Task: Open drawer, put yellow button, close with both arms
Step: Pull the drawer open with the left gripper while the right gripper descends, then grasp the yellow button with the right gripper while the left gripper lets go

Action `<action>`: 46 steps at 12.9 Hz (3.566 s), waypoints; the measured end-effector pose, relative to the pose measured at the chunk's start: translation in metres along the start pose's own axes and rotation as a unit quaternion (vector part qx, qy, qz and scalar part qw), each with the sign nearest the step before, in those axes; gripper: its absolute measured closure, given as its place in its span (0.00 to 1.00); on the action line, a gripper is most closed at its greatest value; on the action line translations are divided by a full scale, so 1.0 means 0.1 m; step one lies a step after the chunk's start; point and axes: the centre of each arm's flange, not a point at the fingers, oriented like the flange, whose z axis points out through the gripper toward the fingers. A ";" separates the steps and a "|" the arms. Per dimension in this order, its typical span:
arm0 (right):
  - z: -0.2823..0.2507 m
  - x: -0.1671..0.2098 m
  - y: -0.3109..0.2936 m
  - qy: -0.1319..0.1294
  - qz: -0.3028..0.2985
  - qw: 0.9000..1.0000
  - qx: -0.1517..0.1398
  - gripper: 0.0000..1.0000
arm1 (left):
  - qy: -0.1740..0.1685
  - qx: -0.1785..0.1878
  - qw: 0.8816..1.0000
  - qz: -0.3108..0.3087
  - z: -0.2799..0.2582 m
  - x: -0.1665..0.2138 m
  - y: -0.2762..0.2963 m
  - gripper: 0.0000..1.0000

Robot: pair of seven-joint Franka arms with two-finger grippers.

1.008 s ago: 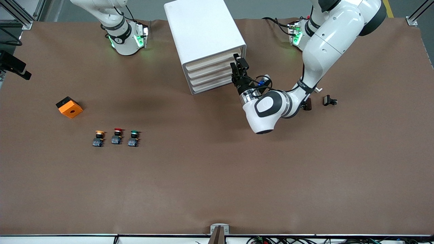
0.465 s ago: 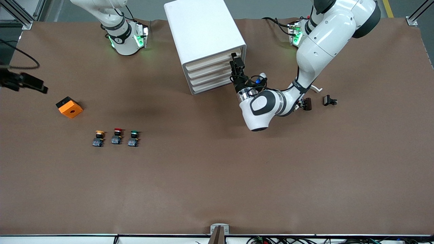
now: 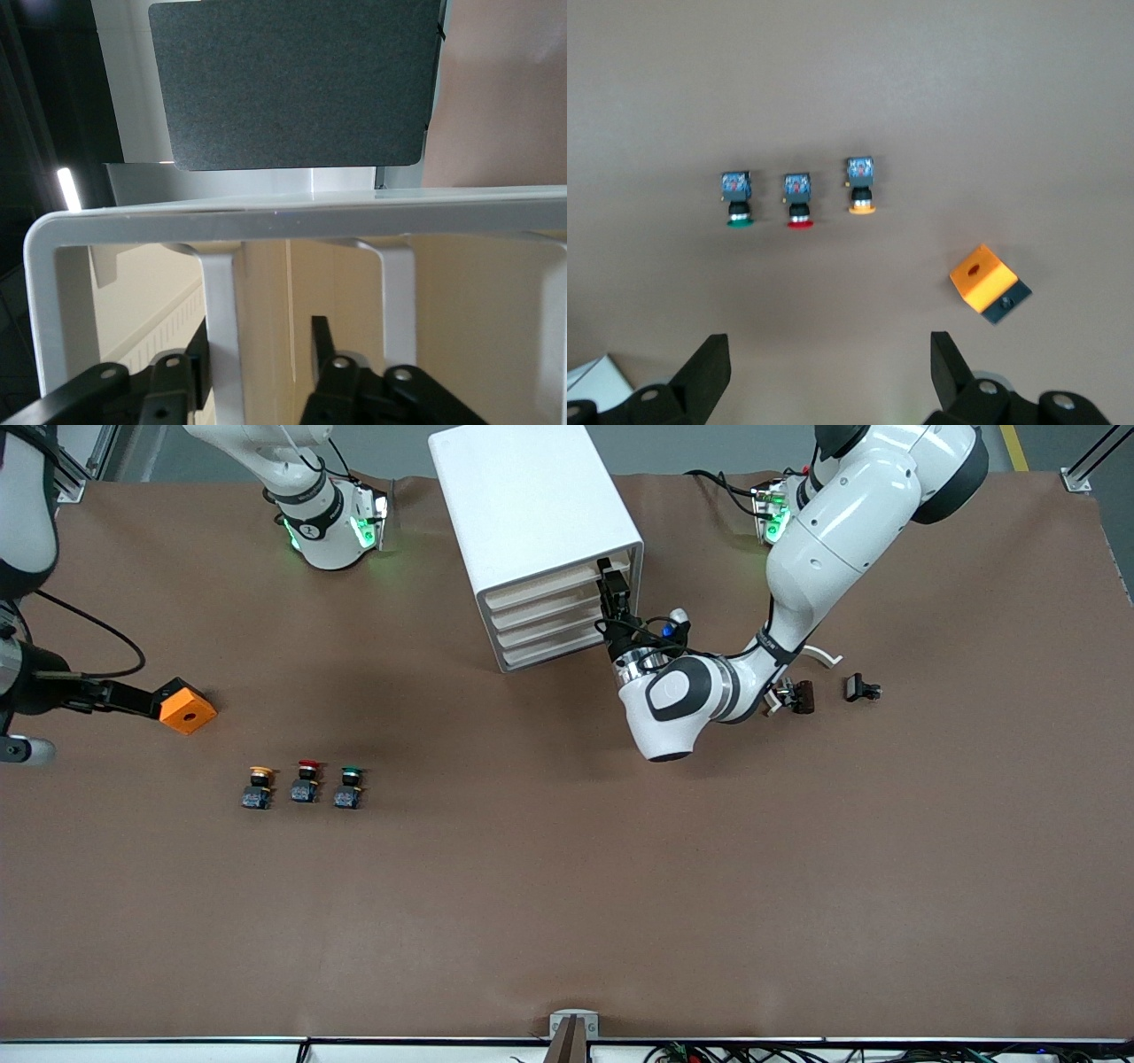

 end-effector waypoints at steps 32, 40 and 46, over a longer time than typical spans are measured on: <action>3.23 0.28 0.20 0.089 0.022 0.996 -0.007 0.00 | -0.136 -0.139 0.980 0.043 -1.84 0.43 -0.73 0.48; 3.35 0.31 0.19 0.090 0.021 0.996 -0.007 0.29 | -0.110 -0.181 0.975 0.064 -1.89 0.48 -0.68 0.00; 3.00 0.44 0.11 0.059 0.020 0.998 -0.005 0.60 | -0.026 -0.269 0.925 0.268 -2.17 0.69 -0.71 0.00</action>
